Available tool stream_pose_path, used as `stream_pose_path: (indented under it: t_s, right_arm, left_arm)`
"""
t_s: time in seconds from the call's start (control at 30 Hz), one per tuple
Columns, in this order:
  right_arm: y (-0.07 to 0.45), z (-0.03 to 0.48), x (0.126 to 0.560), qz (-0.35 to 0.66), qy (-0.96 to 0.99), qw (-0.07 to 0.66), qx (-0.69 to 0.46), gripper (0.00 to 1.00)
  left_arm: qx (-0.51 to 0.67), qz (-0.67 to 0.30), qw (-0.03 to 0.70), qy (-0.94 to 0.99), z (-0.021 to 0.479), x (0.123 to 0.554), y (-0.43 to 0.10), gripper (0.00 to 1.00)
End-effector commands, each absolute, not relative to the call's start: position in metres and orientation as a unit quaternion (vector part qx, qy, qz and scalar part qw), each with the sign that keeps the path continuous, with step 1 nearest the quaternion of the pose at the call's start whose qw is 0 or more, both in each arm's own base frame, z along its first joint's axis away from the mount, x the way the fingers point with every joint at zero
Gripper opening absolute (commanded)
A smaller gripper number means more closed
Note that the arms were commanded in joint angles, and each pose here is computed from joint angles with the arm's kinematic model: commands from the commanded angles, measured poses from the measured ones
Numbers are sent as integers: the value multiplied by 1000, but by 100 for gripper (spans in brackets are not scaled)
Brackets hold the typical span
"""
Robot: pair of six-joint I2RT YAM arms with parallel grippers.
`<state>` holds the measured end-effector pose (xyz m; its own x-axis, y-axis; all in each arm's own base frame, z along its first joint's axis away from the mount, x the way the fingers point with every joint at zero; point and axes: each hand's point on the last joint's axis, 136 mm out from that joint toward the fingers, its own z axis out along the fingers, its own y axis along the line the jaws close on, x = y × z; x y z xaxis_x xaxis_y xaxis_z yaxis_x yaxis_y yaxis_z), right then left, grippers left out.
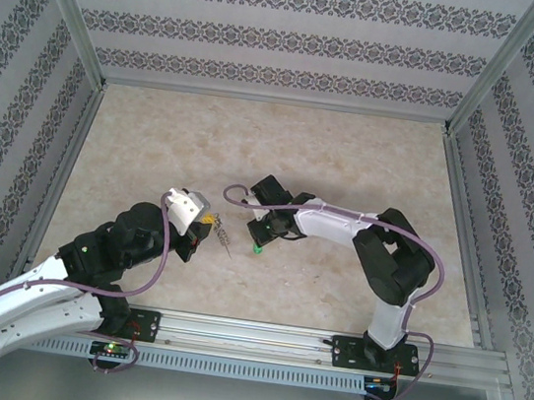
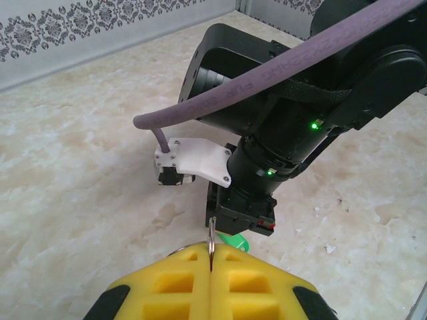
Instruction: Put the keys on the keyring
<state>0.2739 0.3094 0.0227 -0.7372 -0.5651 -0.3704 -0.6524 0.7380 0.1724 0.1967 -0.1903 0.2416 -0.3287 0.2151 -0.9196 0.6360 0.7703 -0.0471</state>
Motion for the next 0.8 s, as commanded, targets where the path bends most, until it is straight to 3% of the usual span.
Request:
stream_pose_path:
  t_s: [0.0, 0.37, 0.6, 0.77]
  right_arm:
    - [306, 33, 269, 141, 914, 165, -342, 7]
    - [295, 25, 256, 156, 912, 157, -345, 10]
    - [293, 28, 258, 150, 914, 166, -338, 19]
    - [291, 26, 256, 152, 916, 162, -335, 20]
  left_arm:
    - [267, -194, 519, 789, 241, 200, -186, 0]
    - [272, -196, 514, 789, 239, 201, -189, 0]
    - [271, -198, 516, 788, 240, 200, -189, 0]
    - [272, -197, 516, 788, 240, 201, -189, 0]
